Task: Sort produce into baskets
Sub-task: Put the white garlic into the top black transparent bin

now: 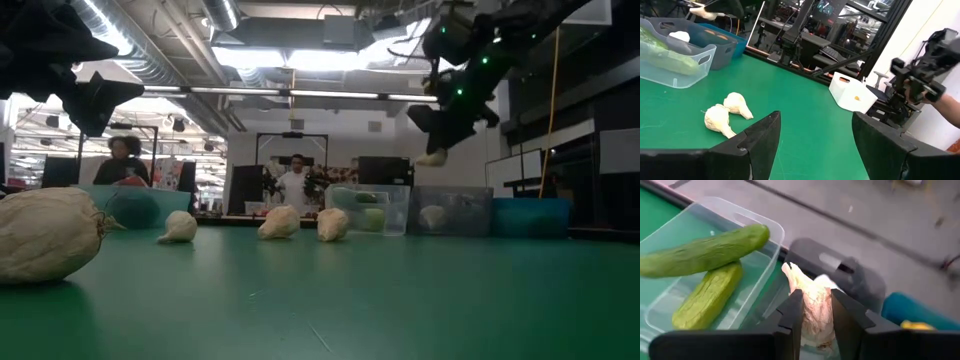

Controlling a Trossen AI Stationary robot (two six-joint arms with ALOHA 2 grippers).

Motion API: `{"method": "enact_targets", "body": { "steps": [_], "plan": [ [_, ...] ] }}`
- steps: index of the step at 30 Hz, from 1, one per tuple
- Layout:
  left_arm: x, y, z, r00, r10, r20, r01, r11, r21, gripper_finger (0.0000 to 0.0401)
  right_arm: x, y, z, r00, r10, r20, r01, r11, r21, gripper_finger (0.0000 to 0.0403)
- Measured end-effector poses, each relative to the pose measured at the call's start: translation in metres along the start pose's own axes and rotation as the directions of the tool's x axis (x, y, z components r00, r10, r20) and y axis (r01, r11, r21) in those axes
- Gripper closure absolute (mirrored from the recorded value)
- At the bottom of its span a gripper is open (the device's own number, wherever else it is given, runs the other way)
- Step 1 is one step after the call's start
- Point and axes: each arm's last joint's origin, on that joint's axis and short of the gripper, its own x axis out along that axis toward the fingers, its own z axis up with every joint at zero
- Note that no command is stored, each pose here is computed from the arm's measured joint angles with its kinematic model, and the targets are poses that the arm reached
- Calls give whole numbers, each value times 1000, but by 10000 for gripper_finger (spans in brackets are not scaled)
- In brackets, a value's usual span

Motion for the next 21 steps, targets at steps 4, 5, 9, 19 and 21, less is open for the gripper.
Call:
{"method": "enact_targets", "body": {
  "steps": [4,5,9,19,21],
  "plan": [
    [0,0,0,1000,0,0,0,1000,-2,161,13,-20,4,997,48,-61,-40,992,120,317],
    [0,0,0,1000,0,1,0,1000,-3,161,14,-23,4,996,50,-69,-40,990,138,317],
    [0,0,0,1000,0,0,0,1000,-3,161,19,-31,5,993,74,-89,-59,985,164,293],
    [0,0,0,1000,0,0,0,1000,-11,161,18,-30,5,991,95,-92,-80,984,162,175],
    [0,0,0,1000,0,0,0,1000,-16,161,18,-30,5,989,113,-95,-96,982,161,167]
  ]
}}
